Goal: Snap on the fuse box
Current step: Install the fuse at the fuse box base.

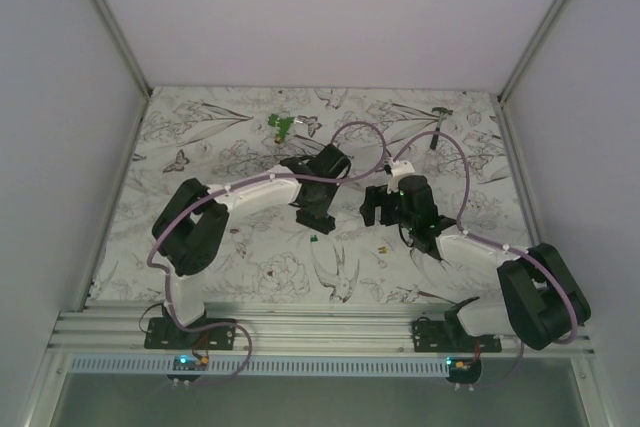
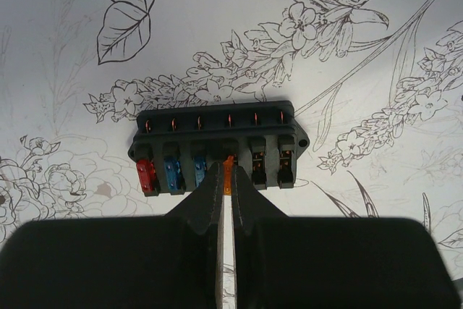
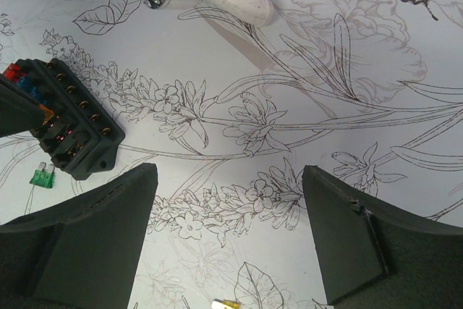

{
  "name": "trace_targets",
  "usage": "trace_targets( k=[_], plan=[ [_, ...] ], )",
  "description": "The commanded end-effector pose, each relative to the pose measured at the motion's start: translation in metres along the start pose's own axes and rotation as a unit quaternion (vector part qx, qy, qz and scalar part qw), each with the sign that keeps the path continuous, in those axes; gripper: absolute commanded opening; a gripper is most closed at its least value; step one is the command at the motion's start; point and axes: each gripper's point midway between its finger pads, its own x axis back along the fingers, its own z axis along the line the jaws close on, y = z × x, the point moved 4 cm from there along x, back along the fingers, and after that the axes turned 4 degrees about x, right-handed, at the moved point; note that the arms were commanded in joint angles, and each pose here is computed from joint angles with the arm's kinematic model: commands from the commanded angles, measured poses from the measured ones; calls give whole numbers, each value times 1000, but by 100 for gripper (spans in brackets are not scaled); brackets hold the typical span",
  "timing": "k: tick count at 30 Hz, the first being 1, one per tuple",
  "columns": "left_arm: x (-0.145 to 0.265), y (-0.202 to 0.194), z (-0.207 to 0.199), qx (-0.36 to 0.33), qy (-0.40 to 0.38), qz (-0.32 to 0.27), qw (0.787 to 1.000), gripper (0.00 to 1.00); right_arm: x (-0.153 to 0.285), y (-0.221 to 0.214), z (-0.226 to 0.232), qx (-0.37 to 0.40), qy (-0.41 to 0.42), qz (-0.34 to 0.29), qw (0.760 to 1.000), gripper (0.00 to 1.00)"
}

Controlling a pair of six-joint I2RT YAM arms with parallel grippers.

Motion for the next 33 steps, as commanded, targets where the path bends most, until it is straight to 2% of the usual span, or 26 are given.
trace_targets(
  k=[1,23,33],
  plan=[
    [3,-3,0,-9,5,-13,1000,0,-1,9,-3,-1,-5,-19,1000,88],
    [2,-13,-2,-37,7,-63,997,0,5,13,-5,-6,-10,-44,999,88],
    [-9,-23,0,-40,4,-62,997,0,6,16,2,-10,14,-55,998,89]
  ],
)
